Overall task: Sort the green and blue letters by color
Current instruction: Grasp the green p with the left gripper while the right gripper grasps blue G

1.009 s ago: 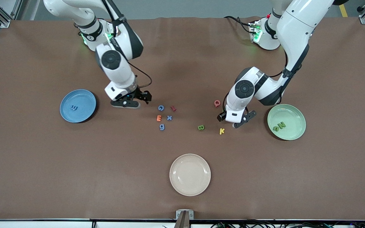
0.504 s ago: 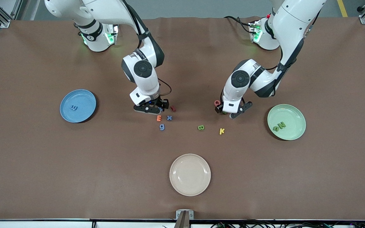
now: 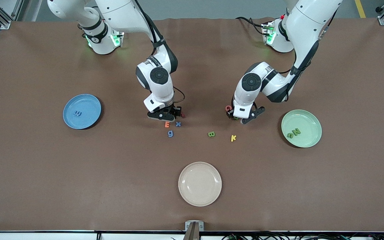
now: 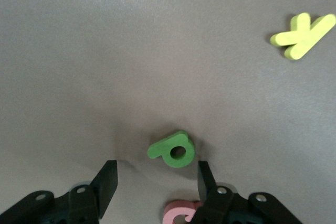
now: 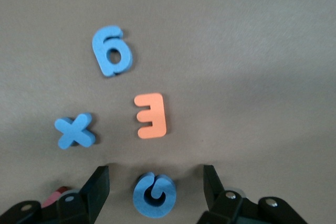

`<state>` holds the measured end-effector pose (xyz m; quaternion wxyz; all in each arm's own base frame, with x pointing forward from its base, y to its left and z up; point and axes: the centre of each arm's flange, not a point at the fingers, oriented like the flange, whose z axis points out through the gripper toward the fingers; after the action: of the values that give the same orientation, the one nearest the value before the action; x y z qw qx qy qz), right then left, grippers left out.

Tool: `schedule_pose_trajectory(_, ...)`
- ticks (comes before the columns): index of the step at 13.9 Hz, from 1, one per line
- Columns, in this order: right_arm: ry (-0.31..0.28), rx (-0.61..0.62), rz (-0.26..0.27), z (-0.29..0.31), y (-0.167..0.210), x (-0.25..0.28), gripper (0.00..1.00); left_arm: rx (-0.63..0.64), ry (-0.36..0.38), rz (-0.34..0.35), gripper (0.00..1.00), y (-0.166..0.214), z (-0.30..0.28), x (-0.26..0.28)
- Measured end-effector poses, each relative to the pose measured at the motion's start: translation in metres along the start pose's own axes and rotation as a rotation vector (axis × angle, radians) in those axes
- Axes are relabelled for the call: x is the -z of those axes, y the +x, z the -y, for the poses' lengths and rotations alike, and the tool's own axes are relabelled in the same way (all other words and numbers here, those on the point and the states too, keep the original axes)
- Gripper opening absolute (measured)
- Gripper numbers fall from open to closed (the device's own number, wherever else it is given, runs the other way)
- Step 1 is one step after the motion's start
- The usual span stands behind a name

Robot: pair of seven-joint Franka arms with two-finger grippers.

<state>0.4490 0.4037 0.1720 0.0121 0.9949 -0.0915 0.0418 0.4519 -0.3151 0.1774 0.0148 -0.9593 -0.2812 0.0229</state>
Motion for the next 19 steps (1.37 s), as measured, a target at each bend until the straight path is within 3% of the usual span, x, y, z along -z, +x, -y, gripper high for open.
schedule_pose_trajectory(10, -0.004, -0.004, 0.003, 0.000, -0.003, 0.000, 0.81, -0.014, 0.007, -0.005, 0.66, -0.010, -0.006, -0.006)
schedule_pose_trajectory(14, -0.028, -0.001, 0.028, 0.000, -0.009, 0.001, 0.78, -0.002, -0.003, -0.015, 0.66, -0.012, -0.012, -0.002)
schedule_pose_trajectory(18, -0.031, -0.001, 0.034, 0.000, -0.013, 0.003, 0.69, 0.002, -0.010, -0.044, 0.66, 0.011, -0.012, -0.001)
schedule_pose_trajectory(19, -0.029, -0.001, 0.034, 0.000, -0.013, 0.004, 0.62, 0.006, -0.009, -0.045, 0.66, 0.017, -0.010, -0.001)
